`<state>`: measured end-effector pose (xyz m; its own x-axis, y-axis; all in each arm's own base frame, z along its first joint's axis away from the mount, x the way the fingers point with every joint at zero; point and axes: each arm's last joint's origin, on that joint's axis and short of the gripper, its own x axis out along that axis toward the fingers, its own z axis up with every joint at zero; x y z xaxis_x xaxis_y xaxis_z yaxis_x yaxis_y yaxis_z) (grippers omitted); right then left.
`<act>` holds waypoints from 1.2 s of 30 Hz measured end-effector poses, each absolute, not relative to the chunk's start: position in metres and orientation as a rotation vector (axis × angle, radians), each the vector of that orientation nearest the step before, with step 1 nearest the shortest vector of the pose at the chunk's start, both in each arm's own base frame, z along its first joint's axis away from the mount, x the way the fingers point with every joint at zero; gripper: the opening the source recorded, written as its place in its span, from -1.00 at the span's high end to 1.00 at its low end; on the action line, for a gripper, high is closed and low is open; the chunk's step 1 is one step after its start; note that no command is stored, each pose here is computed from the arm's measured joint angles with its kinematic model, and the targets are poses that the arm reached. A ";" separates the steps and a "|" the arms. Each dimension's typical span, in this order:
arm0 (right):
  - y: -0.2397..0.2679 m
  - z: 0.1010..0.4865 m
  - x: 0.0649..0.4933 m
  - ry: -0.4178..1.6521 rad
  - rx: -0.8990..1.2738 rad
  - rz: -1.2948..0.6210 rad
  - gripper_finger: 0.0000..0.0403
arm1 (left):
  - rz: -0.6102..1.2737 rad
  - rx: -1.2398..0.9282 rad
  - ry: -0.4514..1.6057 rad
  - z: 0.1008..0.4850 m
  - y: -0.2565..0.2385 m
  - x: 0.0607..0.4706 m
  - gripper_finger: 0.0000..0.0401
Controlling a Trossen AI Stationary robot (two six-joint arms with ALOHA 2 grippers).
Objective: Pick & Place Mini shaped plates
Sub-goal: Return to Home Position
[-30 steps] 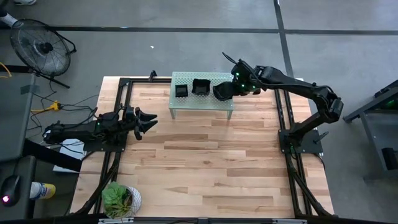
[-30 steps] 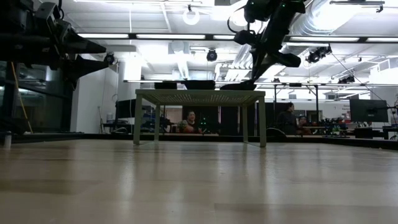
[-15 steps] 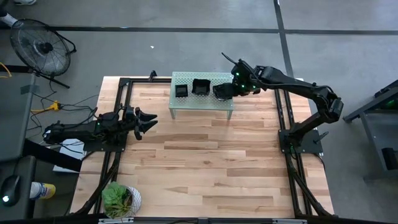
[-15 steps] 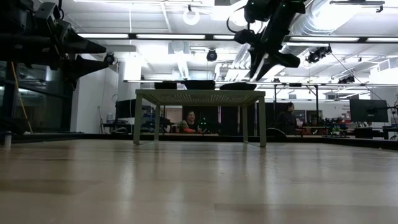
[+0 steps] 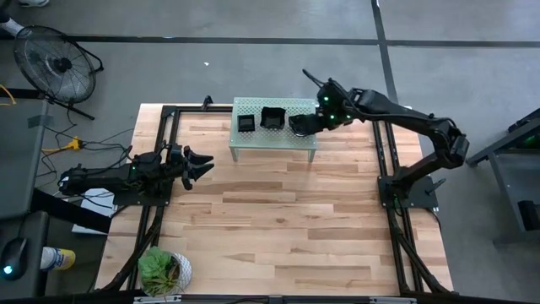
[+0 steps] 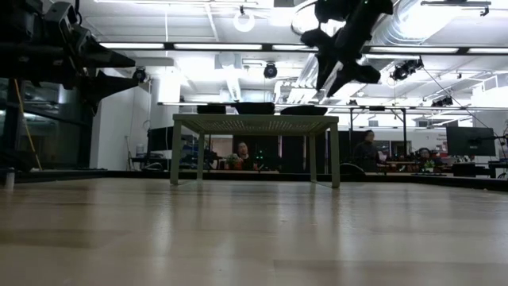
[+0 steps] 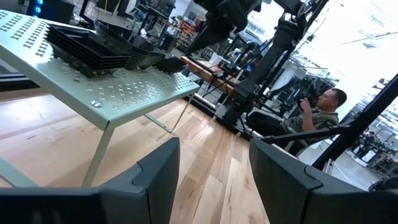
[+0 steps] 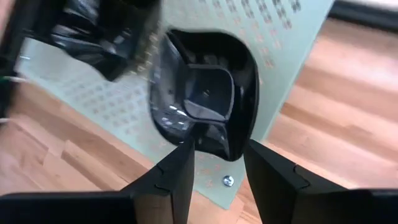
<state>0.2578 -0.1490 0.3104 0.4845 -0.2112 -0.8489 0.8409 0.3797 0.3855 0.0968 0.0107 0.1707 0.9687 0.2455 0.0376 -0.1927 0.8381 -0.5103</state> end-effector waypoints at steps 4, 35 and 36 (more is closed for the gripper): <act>-0.144 0.327 0.249 0.743 0.876 -0.727 0.33 | 0.228 -0.529 -0.101 0.171 0.011 0.097 0.05; -0.056 0.240 0.125 0.021 0.704 -0.460 0.34 | 0.245 -0.555 -0.112 0.171 0.011 0.097 0.05; -0.056 0.234 0.125 -0.002 0.710 -0.435 0.34 | 0.245 -0.555 -0.111 0.171 0.011 0.097 0.05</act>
<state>0.1252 -0.0558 0.2339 0.9107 -0.3872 -0.1436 0.3856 0.6728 0.6314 0.0967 0.0111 0.1708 0.9648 0.2601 0.0386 -0.2002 0.8218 -0.5334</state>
